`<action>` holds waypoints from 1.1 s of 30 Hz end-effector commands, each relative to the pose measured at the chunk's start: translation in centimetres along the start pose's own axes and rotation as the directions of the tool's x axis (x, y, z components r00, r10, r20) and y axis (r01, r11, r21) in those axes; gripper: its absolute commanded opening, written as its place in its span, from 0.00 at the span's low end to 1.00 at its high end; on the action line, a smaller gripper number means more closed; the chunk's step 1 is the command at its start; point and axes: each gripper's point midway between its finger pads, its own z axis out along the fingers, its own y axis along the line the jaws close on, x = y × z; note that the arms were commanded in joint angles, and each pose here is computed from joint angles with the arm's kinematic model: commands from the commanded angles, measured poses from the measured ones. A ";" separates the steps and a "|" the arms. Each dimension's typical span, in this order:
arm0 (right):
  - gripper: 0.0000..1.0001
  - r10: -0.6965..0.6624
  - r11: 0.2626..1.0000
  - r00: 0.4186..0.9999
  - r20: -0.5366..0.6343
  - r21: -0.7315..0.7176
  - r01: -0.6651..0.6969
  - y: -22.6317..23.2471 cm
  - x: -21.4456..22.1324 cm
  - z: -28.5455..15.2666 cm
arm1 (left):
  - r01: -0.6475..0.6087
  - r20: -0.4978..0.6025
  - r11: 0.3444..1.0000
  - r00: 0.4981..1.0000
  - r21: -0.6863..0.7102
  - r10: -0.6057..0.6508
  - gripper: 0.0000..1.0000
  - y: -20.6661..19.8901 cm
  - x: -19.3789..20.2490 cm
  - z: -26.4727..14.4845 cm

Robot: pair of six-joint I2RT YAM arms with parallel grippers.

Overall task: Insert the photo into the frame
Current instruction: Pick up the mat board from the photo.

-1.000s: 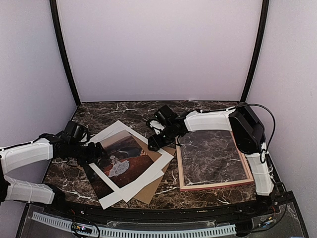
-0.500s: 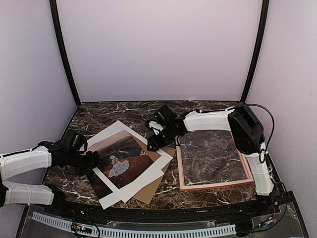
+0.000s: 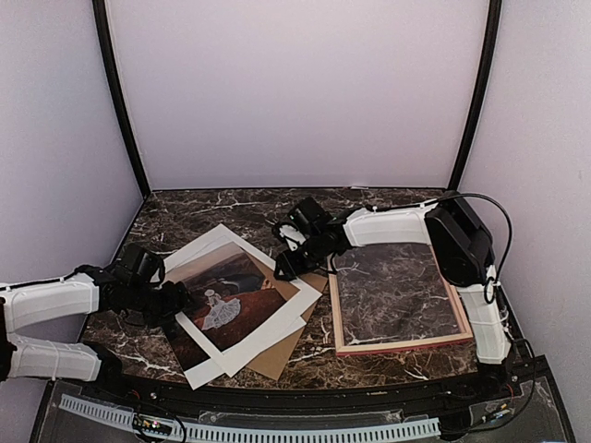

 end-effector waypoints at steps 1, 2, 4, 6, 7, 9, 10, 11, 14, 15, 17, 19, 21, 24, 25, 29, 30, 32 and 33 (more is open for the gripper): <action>0.53 0.083 0.996 0.995 -0.051 -0.041 -0.085 0.6 2.1 -0.1 | 0.017 -0.037 1.000 0.999 -0.016 -0.017 0.76 0.9 1.1 1.1; 0.52 0.095 0.994 0.994 -0.050 -0.047 -0.097 0.7 2.3 -0.2 | 0.018 -0.032 1.000 0.999 -0.007 -0.018 0.75 0.7 0.9 1.1; 0.50 0.117 0.991 0.992 -0.047 -0.058 -0.120 0.9 2.5 -0.5 | 0.021 -0.025 1.000 0.999 0.003 -0.021 0.74 0.4 0.7 1.3; 0.48 0.142 0.987 0.989 -0.047 -0.072 -0.145 1.1 2.9 -0.9 | 0.024 -0.018 1.000 1.000 0.015 -0.024 0.73 0.0 0.4 1.4; 0.48 0.150 0.985 0.988 -0.046 -0.074 -0.153 1.1 3.1 -1.1 | 0.024 -0.010 1.000 1.000 0.018 -0.024 0.73 -0.2 0.1 1.4; 0.46 0.163 0.983 0.986 -0.038 -0.078 -0.166 1.2 3.3 -1.4 | 0.017 0.010 1.000 1.000 0.025 -0.017 0.73 -0.6 -0.5 1.4; 0.46 0.170 0.982 0.985 -0.039 -0.079 -0.172 1.2 3.5 -1.6 | 0.013 0.020 1.000 1.000 0.029 -0.014 0.73 -0.9 -0.8 1.3; 0.45 0.176 0.980 0.984 -0.035 -0.083 -0.178 1.3 3.6 -1.7 | 0.005 0.028 1.000 1.000 0.026 -0.006 0.73 -1.0 -1.1 1.4; 0.44 0.191 0.977 0.981 -0.035 -0.083 -0.194 1.3 4.1 -2.0 | -0.012 0.034 1.000 0.999 0.013 0.012 0.73 -1.4 -1.8 1.8; 0.44 0.191 0.978 0.981 -0.037 -0.080 -0.193 1.3 4.4 -2.0 | -0.023 0.032 1.000 0.999 0.009 0.023 0.73 -1.4 -1.8 1.9; 0.44 0.181 0.982 0.983 -0.036 -0.055 -0.183 1.2 4.6 -2.0 | -0.042 0.024 0.999 0.999 -0.006 0.042 0.73 -1.4 -2.0 2.3; 0.44 0.166 0.986 0.985 -0.044 -0.027 -0.167 1.1 5.0 -1.9 | -0.058 0.016 0.998 0.998 -0.017 0.059 0.72 -1.3 -2.0 2.7; 0.44 0.152 0.988 0.987 -0.050 -0.010 -0.152 1.2 5.4 -1.7 | -0.075 0.011 0.997 0.997 -0.018 0.075 0.72 -1.4 -2.1 3.1; 0.44 0.123 0.992 0.990 -0.065 0.032 -0.121 1.3 5.9 -1.4 | -0.091 0.004 0.996 0.996 -0.024 0.091 0.72 -1.5 -2.2 3.3; 0.44 0.113 0.993 0.991 -0.072 0.054 -0.109 1.3 6.0 -1.3 | -0.099 0.006 0.995 0.995 -0.023 0.100 0.71 -1.6 -2.4 3.3; 0.39 0.085 0.987 0.991 -0.100 0.143 -0.070 0.5 6.8 -1.1 | -0.119 0.010 0.993 0.993 -0.026 0.120 0.71 -2.0 -2.8 3.3; 0.36 0.079 0.985 0.992 -0.104 0.163 -0.061 0.4 6.8 -1.1 | -0.122 0.008 0.992 0.993 -0.033 0.122 0.71 -1.9 -2.8 3.3; 0.32 0.073 0.980 0.991 -0.112 0.193 -0.051 0.0 6.9 -1.2 | -0.141 0.013 0.989 0.990 -0.040 0.141 0.71 -2.0 -3.1 3.1; 0.30 0.073 0.978 0.991 -0.111 0.201 -0.050 -0.1 6.9 -1.3 | -0.145 0.020 0.989 0.989 -0.040 0.146 0.71 -2.3 -3.4 3.0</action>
